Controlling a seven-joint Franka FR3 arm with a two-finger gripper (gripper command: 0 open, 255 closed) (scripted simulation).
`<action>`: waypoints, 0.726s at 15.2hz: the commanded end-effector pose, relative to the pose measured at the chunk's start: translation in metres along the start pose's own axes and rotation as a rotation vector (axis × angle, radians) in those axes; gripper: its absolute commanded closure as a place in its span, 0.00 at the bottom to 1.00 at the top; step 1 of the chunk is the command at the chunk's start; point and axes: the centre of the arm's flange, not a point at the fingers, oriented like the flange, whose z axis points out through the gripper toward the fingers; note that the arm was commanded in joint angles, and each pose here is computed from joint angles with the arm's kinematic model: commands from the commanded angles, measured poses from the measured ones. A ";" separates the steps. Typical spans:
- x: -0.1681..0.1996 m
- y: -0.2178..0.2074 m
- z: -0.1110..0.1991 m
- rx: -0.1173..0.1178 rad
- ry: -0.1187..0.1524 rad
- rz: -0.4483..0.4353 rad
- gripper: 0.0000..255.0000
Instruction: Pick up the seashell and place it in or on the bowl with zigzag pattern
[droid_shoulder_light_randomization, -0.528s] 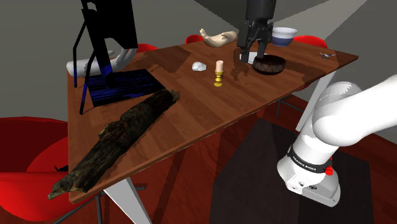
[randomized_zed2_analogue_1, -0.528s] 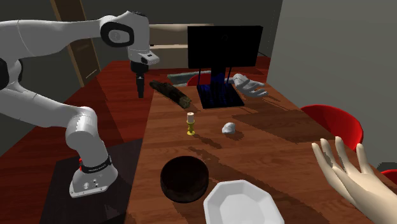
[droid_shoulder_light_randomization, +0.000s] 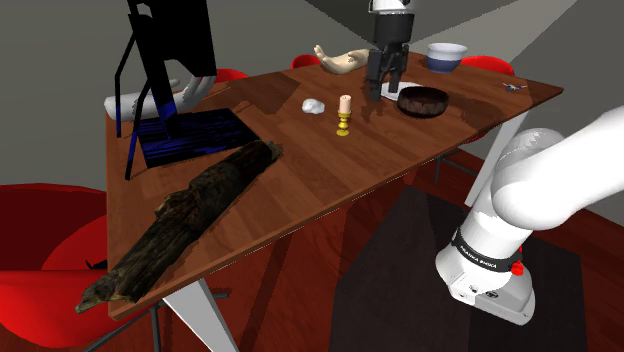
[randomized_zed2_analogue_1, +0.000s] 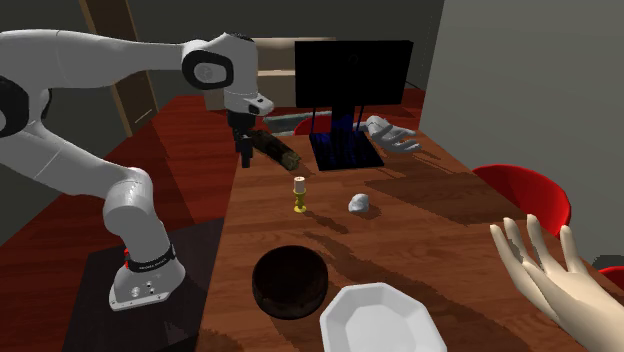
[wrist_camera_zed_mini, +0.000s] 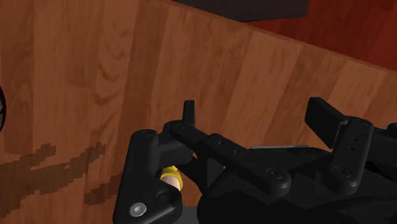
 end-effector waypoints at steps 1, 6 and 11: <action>0.017 0.016 0.006 -0.009 0.008 -0.051 0.00; 0.064 0.052 0.023 -0.028 0.024 -0.169 0.00; 0.116 0.083 0.038 -0.048 0.040 -0.286 0.00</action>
